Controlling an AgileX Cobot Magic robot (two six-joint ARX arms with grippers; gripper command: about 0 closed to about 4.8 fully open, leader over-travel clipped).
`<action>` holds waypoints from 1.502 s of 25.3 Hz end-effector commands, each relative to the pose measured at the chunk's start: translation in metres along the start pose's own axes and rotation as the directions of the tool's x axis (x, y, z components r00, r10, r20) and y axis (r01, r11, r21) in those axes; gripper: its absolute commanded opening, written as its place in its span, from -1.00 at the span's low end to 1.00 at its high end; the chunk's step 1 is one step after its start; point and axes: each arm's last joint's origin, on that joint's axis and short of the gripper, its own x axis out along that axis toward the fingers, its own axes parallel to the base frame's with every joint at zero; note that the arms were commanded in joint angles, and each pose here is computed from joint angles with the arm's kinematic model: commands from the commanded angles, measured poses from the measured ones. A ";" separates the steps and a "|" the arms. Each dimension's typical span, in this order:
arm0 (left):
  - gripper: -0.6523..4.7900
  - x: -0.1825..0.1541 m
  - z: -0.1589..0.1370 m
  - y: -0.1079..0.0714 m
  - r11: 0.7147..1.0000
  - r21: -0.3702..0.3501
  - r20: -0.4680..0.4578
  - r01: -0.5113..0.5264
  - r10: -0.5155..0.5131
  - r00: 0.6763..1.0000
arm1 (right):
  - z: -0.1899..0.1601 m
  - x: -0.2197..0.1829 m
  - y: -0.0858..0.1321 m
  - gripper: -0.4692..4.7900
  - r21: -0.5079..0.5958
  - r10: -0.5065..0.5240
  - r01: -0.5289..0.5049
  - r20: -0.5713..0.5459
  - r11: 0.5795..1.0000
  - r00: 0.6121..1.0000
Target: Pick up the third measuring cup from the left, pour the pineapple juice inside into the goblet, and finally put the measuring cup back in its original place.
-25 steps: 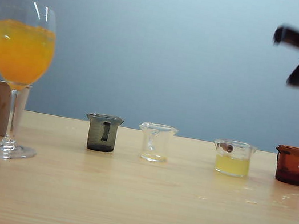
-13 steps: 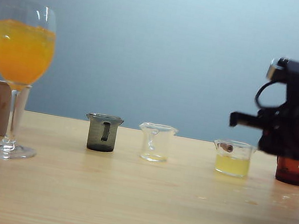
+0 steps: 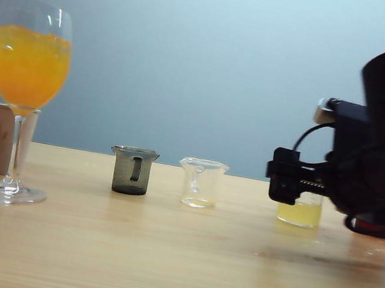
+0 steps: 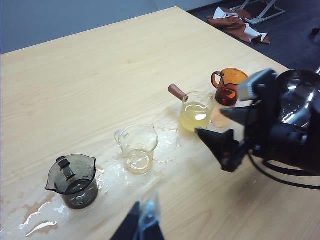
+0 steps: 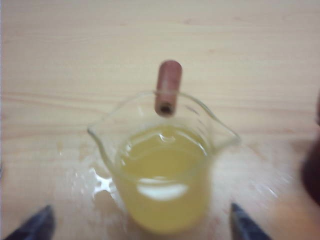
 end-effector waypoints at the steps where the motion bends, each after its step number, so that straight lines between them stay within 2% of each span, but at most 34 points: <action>1: -0.77 -0.001 0.003 0.000 1.000 0.002 0.019 0.003 -0.003 1.000 | 0.001 0.014 0.005 1.00 0.001 -0.005 0.005 0.012 1.000 1.000; 11: -0.77 -0.001 0.003 0.000 1.000 0.002 0.019 0.003 -0.003 1.000 | -0.007 0.056 0.010 1.00 0.002 -0.084 0.084 0.015 0.996 0.996; 17: -0.77 -0.001 0.003 0.000 1.000 0.002 0.019 0.003 -0.003 1.000 | -0.001 0.073 0.002 1.00 0.020 -0.126 0.125 0.033 0.992 0.992; 22: -0.77 -0.001 0.003 0.000 1.000 0.002 0.019 0.003 -0.003 1.000 | -0.001 0.078 -0.008 1.00 0.030 -0.112 0.111 0.020 0.993 0.994; 27: -0.77 -0.001 0.003 0.000 1.000 0.002 0.019 0.003 -0.003 1.000 | 0.000 0.079 -0.008 1.00 0.031 -0.081 0.081 0.014 0.996 0.997; 28: -0.77 -0.001 0.003 0.000 1.000 0.002 0.019 0.003 -0.003 1.000 | 0.000 0.079 -0.008 0.73 0.031 -0.077 0.077 0.013 0.997 0.997; 29: -0.77 -0.001 0.003 0.000 1.000 0.002 0.019 0.003 -0.003 1.000 | 0.000 0.079 -0.007 0.19 0.030 -0.060 0.060 0.011 0.998 0.998; 30: -0.77 -0.001 0.003 0.000 1.000 0.002 0.019 0.003 -0.003 1.000 | 0.000 0.079 -0.007 -0.01 0.031 -0.060 0.060 0.011 0.998 0.998; 32: -0.77 -0.001 0.003 0.000 1.000 0.002 0.019 0.003 -0.003 1.000 | 0.000 0.079 -0.007 -0.15 0.030 -0.060 0.060 0.012 0.998 0.998; 38: -0.77 -0.001 0.003 0.000 1.000 0.002 0.019 0.003 -0.003 1.000 | 0.003 0.078 -0.005 -0.16 -0.006 -0.042 0.042 0.021 0.999 0.999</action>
